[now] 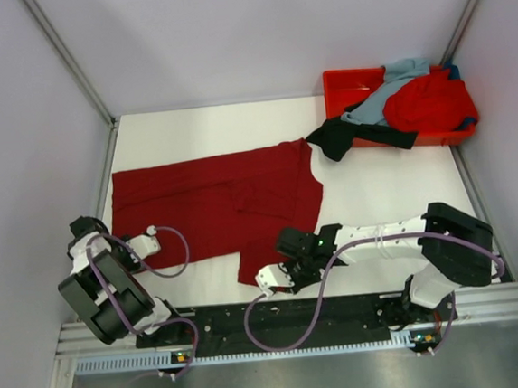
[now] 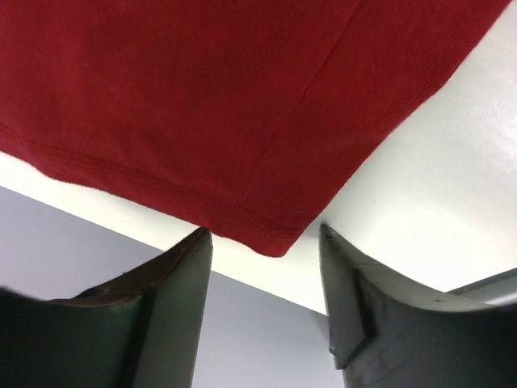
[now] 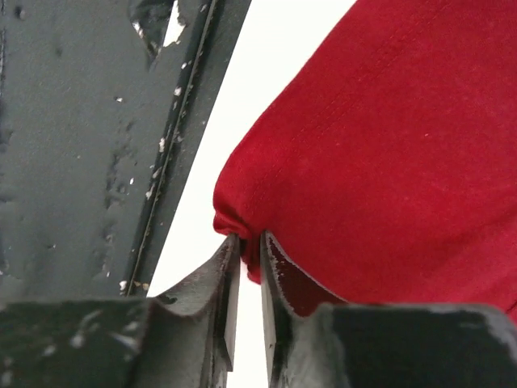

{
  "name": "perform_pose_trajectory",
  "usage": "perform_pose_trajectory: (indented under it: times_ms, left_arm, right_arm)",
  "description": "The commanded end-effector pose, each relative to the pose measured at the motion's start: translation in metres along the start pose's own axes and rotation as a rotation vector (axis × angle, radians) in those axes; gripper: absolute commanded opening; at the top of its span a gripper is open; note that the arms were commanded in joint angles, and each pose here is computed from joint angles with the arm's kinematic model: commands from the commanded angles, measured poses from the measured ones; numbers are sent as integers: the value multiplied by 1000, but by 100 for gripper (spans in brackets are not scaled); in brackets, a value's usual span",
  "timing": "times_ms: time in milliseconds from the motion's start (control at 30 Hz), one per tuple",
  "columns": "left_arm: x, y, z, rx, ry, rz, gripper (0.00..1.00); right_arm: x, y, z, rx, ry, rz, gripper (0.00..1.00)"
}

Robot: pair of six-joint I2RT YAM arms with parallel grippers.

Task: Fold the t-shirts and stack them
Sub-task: Grap the side of the flattened tshirt closest away from the robot with both arms

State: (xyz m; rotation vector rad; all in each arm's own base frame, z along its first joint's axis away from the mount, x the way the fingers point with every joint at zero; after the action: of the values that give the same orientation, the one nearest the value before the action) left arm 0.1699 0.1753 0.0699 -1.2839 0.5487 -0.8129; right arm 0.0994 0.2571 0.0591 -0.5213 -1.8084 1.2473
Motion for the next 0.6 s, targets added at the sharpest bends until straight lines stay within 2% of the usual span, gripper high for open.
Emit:
perform_pose_trajectory:
  times_ms: [0, 33, 67, 100, 333, 567]
  left_arm:
    - [-5, 9, 3, -8, -15, 21, 43]
    - [-5, 8, 2, -13, -19, 21, 31]
    - [-4, 6, 1, -22, -21, 16, 9]
    - [-3, 2, 3, -16, -31, 6, 0]
    - [23, -36, 37, 110, -134, -184, 0]
    - [34, -46, 66, 111, -213, -255, 0]
  right_arm:
    - [-10, 11, 9, 52, 16, 62, 6]
    - [-9, 9, 7, 46, 20, 60, 0]
    - [-8, 6, 5, 36, 27, 58, 0]
    - [-5, 3, 2, 16, 39, 57, 0]
    - [5, -51, -50, -185, 225, -94, 0]
    - [-11, -116, -126, -480, 322, -220, 0]
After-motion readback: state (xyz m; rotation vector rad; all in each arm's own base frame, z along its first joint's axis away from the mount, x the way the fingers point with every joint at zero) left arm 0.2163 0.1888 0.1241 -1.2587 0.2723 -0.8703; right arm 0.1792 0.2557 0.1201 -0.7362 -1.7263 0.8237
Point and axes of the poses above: each gripper's point midway between its finger pads, its own y axis out along the fingers, its own z axis along the line the jaws close on, x = y × z, the point moved 5 cm from there along -y, back along the fingers, and after that the axes turned 12 degrees about -y, right-handed, at the moved point
